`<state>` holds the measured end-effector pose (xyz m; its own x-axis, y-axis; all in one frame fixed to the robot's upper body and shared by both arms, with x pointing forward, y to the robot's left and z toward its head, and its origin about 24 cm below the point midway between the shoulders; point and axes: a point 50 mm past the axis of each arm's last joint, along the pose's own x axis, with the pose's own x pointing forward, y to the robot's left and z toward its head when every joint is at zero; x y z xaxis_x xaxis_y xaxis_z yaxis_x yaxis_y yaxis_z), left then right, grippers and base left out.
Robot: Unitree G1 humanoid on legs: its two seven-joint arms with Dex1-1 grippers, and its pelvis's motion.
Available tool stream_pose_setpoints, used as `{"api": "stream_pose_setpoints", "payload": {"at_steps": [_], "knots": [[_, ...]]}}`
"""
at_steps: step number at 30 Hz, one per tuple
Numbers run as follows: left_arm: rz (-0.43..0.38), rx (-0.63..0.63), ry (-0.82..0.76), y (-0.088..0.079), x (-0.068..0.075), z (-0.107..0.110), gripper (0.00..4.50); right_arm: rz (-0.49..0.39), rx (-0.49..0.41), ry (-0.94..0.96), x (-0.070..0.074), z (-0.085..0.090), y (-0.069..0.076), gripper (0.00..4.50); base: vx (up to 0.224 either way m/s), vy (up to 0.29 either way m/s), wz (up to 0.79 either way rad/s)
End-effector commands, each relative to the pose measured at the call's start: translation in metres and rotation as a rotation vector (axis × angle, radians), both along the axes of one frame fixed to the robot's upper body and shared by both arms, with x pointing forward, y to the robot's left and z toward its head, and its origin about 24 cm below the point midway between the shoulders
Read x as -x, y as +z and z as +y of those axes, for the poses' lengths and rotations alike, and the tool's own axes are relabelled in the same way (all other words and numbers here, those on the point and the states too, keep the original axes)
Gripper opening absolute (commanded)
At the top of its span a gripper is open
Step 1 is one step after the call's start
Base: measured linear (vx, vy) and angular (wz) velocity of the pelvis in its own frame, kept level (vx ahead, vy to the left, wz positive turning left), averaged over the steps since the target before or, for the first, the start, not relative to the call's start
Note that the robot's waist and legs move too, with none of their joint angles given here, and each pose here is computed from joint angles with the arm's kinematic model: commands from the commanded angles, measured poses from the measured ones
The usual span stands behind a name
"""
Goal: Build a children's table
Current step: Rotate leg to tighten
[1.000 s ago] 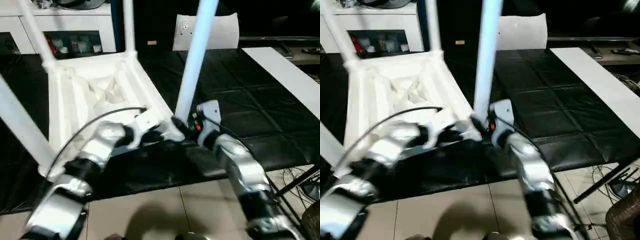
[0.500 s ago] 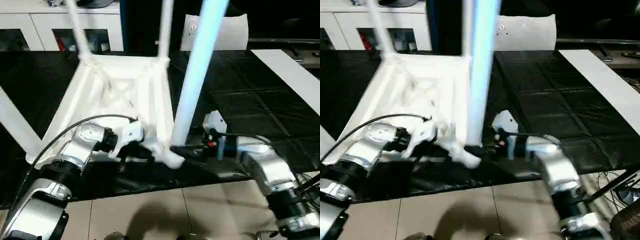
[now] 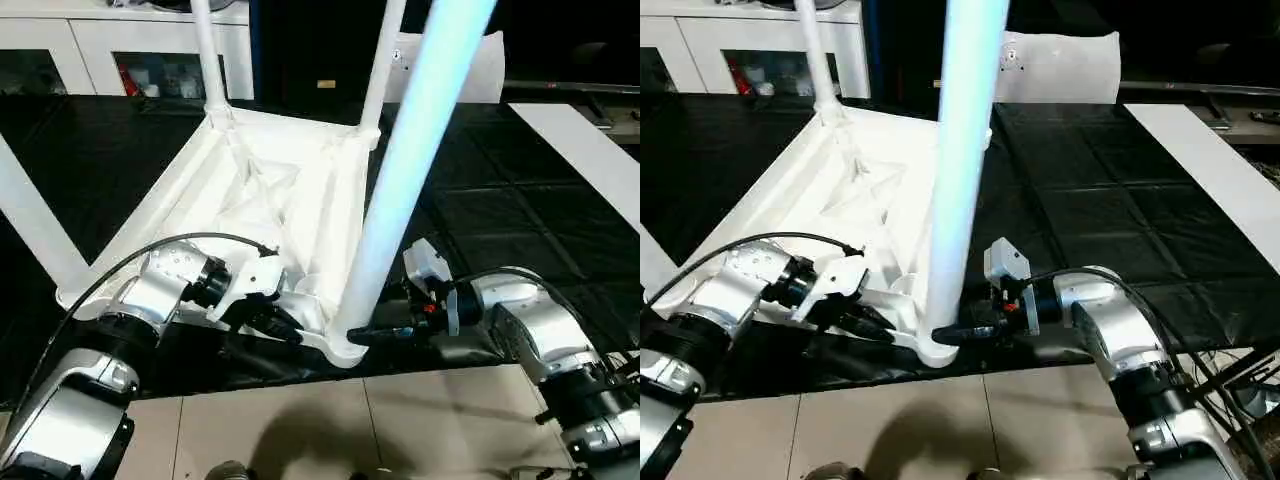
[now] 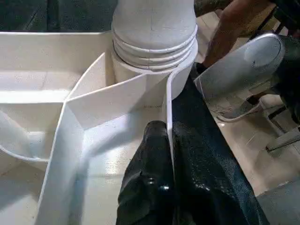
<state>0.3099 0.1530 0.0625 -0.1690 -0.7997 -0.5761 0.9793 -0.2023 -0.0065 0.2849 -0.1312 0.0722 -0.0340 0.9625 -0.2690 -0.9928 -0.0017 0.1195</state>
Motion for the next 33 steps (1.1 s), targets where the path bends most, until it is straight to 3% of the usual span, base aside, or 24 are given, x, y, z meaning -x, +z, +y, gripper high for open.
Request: {"api": "stream_pose_setpoints", "payload": {"at_steps": [1, 10, 17, 21, 24, 26, 31, 33], "knots": [[-0.002, -0.019, -0.061, 0.004, 0.0, -0.004, 0.0, 0.008, -0.012, 0.02, 0.0, 0.002, 0.002, 2.33, 0.0, 0.0, 0.0], [0.006, -0.011, -0.041, 0.003, -0.001, -0.001, 0.0, 0.052, -0.056, 0.022, 0.005, 0.006, 0.0, 1.94, 0.0, 0.0, 0.0], [-0.054, 0.044, 0.188, 0.004, -0.012, -0.006, 0.0, 0.089, -0.126, -0.156, 0.006, 0.015, -0.004, 1.94, 0.0, 0.0, 0.0], [-0.028, 0.182, 0.369, 0.006, -0.014, -0.025, 0.0, 0.056, -0.094, -0.292, 0.013, 0.03, -0.015, 1.93, 0.0, 0.0, 0.0], [-0.025, 0.227, 0.467, 0.003, -0.013, -0.043, 0.0, 0.046, -0.082, -0.439, 0.011, 0.042, -0.021, 1.93, 0.0, 0.0, 0.0], [-0.038, 0.261, 0.593, 0.0, -0.017, -0.064, 0.0, 0.036, -0.082, -0.588, 0.005, 0.056, -0.024, 1.93, 0.0, 0.0, 0.0], [-0.068, 0.285, 0.712, 0.0, -0.023, -0.085, 0.0, 0.037, -0.079, -0.768, -0.007, 0.069, -0.025, 1.91, 0.0, 0.0, 0.0], [-0.118, 0.284, 0.782, 0.004, -0.03, -0.096, 0.0, 0.003, -0.061, -0.868, -0.017, 0.078, -0.023, 1.91, 0.0, 0.0, 0.0]]}}
